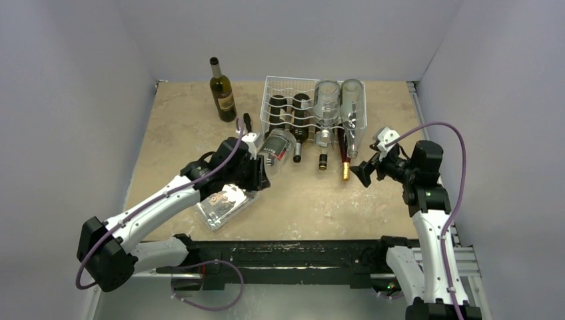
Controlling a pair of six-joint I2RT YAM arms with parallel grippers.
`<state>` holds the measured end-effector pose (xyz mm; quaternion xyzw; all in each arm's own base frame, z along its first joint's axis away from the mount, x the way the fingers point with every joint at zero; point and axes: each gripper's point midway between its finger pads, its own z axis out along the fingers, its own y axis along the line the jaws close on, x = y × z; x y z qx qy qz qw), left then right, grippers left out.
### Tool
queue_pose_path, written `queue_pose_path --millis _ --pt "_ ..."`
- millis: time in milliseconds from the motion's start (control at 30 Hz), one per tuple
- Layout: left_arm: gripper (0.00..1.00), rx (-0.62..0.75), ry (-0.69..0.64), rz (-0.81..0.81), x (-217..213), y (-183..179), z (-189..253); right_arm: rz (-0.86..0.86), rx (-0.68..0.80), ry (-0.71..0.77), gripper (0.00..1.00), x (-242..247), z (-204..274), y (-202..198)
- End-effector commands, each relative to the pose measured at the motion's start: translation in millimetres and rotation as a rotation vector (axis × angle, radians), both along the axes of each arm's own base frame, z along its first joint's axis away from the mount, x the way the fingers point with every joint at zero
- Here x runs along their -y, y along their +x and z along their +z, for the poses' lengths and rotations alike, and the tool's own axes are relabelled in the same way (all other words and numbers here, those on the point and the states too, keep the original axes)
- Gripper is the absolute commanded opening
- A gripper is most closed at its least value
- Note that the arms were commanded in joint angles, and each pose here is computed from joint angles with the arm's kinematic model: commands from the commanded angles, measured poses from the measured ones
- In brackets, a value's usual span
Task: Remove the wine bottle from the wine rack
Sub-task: Pick up the wine bottle from the wine rack.
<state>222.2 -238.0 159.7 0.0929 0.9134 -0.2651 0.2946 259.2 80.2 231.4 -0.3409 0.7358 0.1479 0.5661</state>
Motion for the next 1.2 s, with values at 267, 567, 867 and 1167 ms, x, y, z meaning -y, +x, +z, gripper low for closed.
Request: queue_pose_path --millis 267,567,867,1167 --pt "0.00 0.063 -0.347 -0.180 38.7 -46.4 52.7 0.224 0.046 -0.033 0.99 -22.0 -1.3 -21.9" --pt "0.00 -0.020 -0.424 -0.259 68.4 -67.2 43.2 0.599 0.156 -0.064 0.99 -52.8 -18.2 -71.2" --pt "0.00 -0.108 -0.427 -0.341 109.2 -79.1 29.7 0.718 0.204 -0.114 0.99 -56.1 -39.3 -82.8" --pt "0.00 -0.169 -0.469 -0.384 139.9 -80.9 30.7 0.873 0.207 -0.198 0.99 -79.5 -68.6 -86.6"
